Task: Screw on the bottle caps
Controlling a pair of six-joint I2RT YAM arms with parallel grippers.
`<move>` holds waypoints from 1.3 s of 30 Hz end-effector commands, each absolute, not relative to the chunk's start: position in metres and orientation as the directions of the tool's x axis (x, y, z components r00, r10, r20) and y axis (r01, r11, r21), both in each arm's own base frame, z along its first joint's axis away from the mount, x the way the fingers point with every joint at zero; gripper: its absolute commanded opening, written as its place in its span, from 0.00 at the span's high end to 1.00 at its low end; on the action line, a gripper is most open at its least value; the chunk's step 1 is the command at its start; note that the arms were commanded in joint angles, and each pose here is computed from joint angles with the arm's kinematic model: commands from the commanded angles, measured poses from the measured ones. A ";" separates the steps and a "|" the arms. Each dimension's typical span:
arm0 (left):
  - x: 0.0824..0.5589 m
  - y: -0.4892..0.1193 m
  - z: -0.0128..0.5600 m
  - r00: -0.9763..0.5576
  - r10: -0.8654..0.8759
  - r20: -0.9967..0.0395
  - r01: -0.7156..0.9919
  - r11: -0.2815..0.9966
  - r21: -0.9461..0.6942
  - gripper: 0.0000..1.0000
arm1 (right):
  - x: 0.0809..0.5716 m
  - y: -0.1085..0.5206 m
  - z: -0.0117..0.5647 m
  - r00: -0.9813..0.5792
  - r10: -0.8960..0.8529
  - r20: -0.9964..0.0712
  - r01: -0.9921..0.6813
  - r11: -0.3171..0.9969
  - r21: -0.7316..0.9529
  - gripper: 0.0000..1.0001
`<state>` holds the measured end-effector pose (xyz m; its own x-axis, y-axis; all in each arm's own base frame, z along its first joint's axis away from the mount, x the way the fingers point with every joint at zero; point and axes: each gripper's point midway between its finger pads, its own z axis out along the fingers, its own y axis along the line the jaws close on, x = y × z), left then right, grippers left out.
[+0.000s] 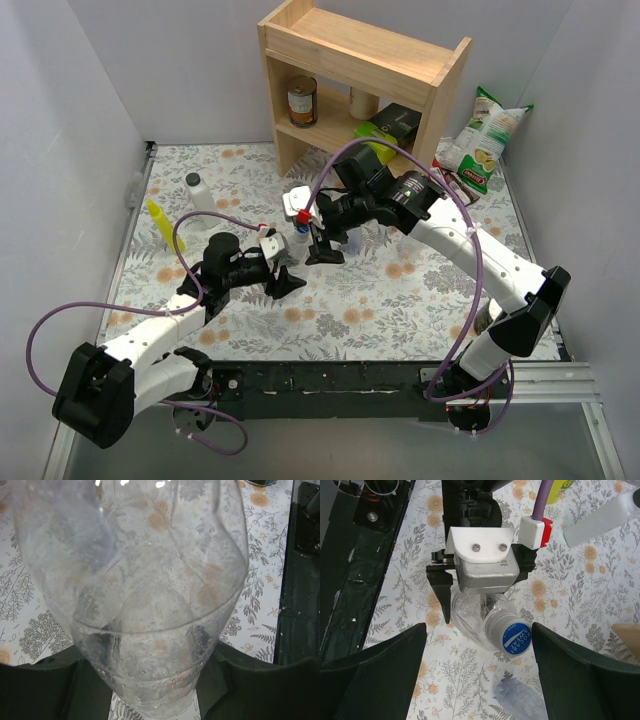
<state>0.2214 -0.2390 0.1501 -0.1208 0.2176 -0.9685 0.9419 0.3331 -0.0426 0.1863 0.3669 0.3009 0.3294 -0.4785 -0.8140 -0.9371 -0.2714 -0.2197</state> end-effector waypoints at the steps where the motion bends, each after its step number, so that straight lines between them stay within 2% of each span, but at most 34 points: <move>1: 0.238 -0.239 0.174 -0.076 0.156 -0.985 0.917 0.399 -0.008 1.00 | 0.182 0.359 0.291 0.268 -0.543 -0.796 -0.954 -0.263 -0.142 0.10; 9: 0.251 -0.229 0.176 -0.131 0.091 -0.987 0.875 0.479 -0.072 1.00 | 0.175 0.342 0.280 0.210 -0.600 -0.772 -0.971 -0.220 -0.094 0.12; 16: 0.256 -0.226 0.176 -0.117 0.099 -0.988 0.865 0.499 -0.053 1.00 | 0.169 0.330 0.270 0.150 -0.654 -0.742 -0.981 -0.191 -0.030 0.17; 21: 0.238 -0.231 0.163 -0.085 0.176 -0.981 0.922 0.387 -0.010 1.00 | 0.191 0.330 0.294 0.170 -0.619 -0.766 -0.985 -0.120 -0.122 0.16; 25: 0.225 -0.237 0.155 -0.085 0.225 -0.971 0.950 0.312 -0.010 1.00 | 0.210 0.349 0.321 0.224 -0.543 -0.809 -0.973 -0.084 -0.213 0.07; 30: 0.223 -0.244 0.160 -0.078 0.224 -0.971 0.958 0.286 -0.011 1.00 | 0.203 0.368 0.327 0.262 -0.468 -0.844 -0.964 -0.157 -0.212 0.04; 39: 0.228 -0.244 0.165 -0.077 0.213 -0.974 0.953 0.302 -0.009 1.00 | 0.186 0.369 0.312 0.247 -0.468 -0.848 -0.961 -0.231 -0.152 0.04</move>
